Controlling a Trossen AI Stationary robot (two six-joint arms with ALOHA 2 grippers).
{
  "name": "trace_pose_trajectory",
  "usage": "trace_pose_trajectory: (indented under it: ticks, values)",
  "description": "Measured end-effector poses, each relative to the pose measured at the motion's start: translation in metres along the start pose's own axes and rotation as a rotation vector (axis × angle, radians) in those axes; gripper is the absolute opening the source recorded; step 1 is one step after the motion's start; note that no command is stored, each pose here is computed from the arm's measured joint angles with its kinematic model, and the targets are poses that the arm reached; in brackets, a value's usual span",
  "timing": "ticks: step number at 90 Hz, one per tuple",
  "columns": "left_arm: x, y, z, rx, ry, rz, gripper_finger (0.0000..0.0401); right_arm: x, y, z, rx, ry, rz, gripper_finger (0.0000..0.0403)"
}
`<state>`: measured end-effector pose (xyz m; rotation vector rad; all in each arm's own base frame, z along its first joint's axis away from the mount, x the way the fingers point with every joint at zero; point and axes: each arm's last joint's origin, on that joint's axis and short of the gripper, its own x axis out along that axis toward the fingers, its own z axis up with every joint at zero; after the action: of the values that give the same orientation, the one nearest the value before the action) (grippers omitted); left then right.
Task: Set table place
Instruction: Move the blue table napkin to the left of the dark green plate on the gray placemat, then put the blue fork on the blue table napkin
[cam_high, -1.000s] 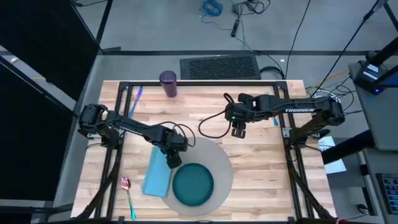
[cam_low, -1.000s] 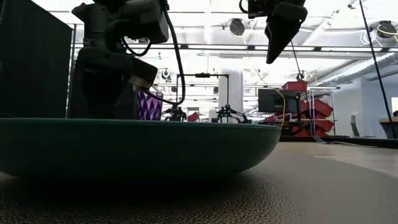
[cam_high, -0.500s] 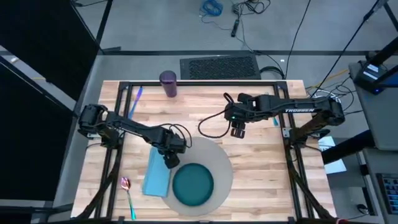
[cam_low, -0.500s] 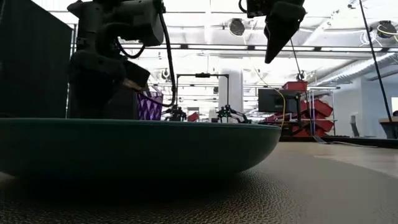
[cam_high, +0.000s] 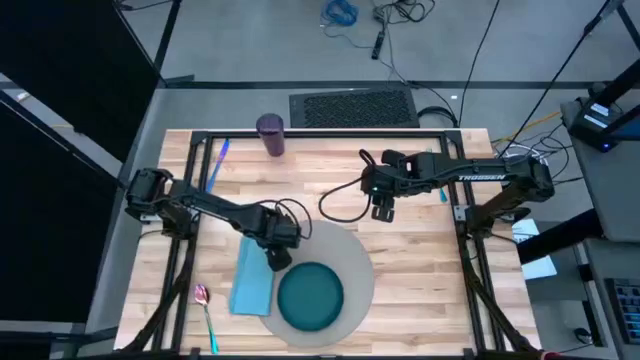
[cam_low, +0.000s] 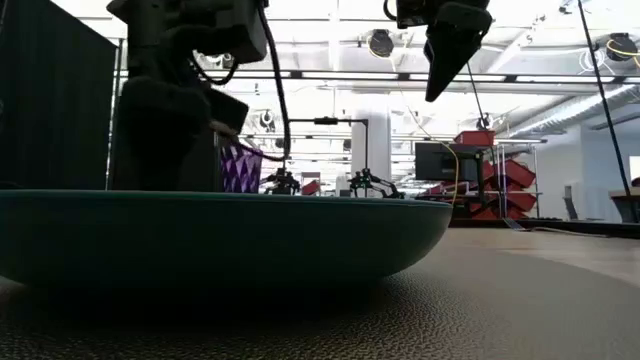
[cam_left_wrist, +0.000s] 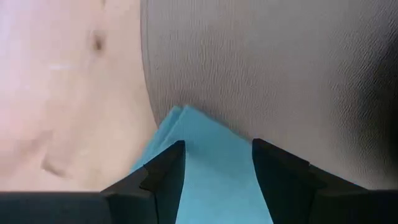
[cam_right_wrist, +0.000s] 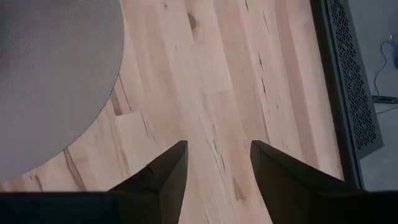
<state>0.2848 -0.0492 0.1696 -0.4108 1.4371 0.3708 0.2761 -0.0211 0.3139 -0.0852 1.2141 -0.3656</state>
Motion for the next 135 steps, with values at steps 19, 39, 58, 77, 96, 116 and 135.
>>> trace_pose_trajectory:
  ticks: [19, 39, 58, 77, 96, 116, 135]
  values:
    - [-0.002, -0.003, 0.006, 0.090, -0.100, 0.014, 0.0171, 0.000, -0.002, -0.006, -0.023, 0.065, -0.015, 0.0167]
    - [-0.024, -0.014, 0.030, 0.182, -0.369, 0.009, 0.0171, 0.000, -0.002, -0.010, -0.052, 0.107, -0.017, 0.0166]
    - [-0.049, -0.024, 0.068, 0.156, -0.772, -0.110, 0.0171, 0.002, -0.011, -0.010, -0.069, 0.106, -0.103, 0.0167]
    - [-0.072, 0.021, 0.096, 0.210, -0.917, 0.005, 0.0171, 0.014, -0.059, -0.013, 0.092, 0.168, -0.180, 0.0166]
    - [-0.088, 0.077, 0.103, 0.154, -0.883, 0.139, 0.0171, 0.038, -0.118, -0.036, 0.399, 0.249, -0.111, 0.0166]
    - [-0.092, 0.107, 0.104, 0.155, -0.898, 0.217, 0.0171, 0.095, -0.155, -0.100, 0.583, 0.413, -0.133, 0.0166]
    - [-0.091, 0.139, 0.095, 0.079, -0.942, 0.244, 0.0171, 0.120, -0.169, -0.143, 0.701, 0.462, -0.096, 0.0166]
